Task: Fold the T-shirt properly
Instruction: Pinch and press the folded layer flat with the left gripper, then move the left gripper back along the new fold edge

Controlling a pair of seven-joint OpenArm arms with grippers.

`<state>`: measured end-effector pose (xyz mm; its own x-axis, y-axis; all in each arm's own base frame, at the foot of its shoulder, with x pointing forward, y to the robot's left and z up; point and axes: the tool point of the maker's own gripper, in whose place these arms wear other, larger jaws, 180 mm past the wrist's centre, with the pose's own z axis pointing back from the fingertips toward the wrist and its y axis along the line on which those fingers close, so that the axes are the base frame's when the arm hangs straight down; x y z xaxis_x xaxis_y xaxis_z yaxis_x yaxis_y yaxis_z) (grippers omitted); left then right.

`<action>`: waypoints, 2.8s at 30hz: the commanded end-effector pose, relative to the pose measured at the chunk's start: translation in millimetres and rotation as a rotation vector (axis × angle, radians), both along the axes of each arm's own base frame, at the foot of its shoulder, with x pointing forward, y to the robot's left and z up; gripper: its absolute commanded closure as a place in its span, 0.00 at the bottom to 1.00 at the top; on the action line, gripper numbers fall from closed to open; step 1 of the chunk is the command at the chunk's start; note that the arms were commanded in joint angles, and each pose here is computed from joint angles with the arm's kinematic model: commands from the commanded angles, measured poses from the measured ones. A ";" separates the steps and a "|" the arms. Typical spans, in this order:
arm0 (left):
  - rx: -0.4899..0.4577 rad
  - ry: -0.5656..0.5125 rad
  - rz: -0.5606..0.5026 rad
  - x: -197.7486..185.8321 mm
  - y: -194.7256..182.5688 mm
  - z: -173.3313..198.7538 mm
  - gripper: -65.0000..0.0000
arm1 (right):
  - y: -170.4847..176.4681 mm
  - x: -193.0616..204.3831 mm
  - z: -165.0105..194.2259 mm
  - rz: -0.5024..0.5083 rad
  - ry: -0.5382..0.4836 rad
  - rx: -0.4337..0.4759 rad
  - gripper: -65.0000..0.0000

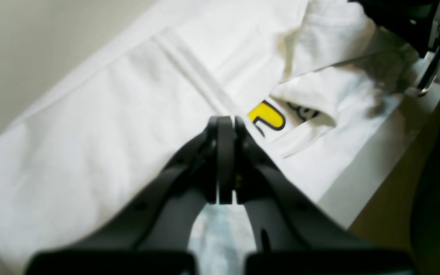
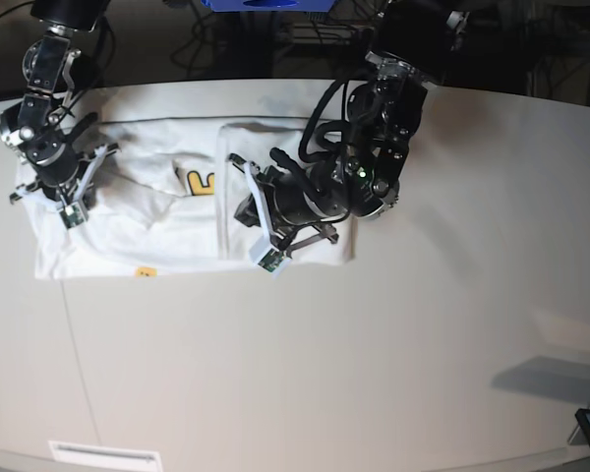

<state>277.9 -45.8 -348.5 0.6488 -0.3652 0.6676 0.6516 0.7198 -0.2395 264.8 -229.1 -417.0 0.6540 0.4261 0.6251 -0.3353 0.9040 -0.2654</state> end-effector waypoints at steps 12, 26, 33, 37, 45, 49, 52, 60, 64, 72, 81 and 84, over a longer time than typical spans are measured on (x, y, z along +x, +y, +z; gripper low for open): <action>0.115 -0.123 -0.327 -32.6 0.1 0.4 1.00 | -7.2 -10.2 -9.4 -0.007 0.084 -0.046 0.98; 0.218 -0.028 -0.502 -51.1 1.0 -43.3 1.00 | -6.0 -11.6 -10.5 -0.008 0.087 -0.043 0.98; 0.245 -0.017 -0.513 -48.2 -0.1 -49.1 1.00 | -7.1 -13.0 -11.0 -0.009 0.090 -0.045 0.98; 0.242 -0.124 -0.450 -28.2 7.5 -15.0 1.00 | -7.7 -12.4 -9.9 -0.008 0.087 -0.048 0.98; 0.282 -0.122 -0.317 -7.0 50.3 -12.9 1.00 | -8.4 -11.0 -8.6 -0.008 0.084 -0.050 0.98; 0.307 -0.086 -0.317 -15.9 61.8 -24.2 1.00 | -9.0 -10.8 -9.0 -0.009 0.085 -0.051 0.98; 0.399 -0.090 -0.308 -16.3 82.9 -34.4 1.00 | -9.0 -10.6 -8.5 -0.008 0.084 -0.051 0.98; 0.641 -0.063 -0.305 -12.2 132.6 -70.5 1.00 | -7.9 -10.0 -7.8 -0.007 0.081 -0.051 0.98; 0.652 -0.068 -0.360 -15.3 132.8 -71.8 1.00 | -7.4 -10.5 -7.9 -0.007 0.081 -0.050 0.98; 0.662 -0.074 -0.363 -15.2 136.5 -69.6 1.00 | -6.8 -9.2 -6.6 -0.006 0.076 -0.049 0.98; 0.640 -0.139 -0.363 -7.8 124.9 -51.5 1.00 | -6.2 10.4 37.5 0.010 -0.050 -0.098 0.97; 0.629 -0.178 -0.361 -2.6 119.3 -40.4 1.00 | -7.3 18.1 53.9 0.009 -0.088 -0.121 0.97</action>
<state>266.2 72.1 -398.8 0.3346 -0.8797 0.3380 0.8716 0.4252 0.2438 274.6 -234.1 -376.3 0.6260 0.4998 0.5986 -0.3298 0.8653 -0.3776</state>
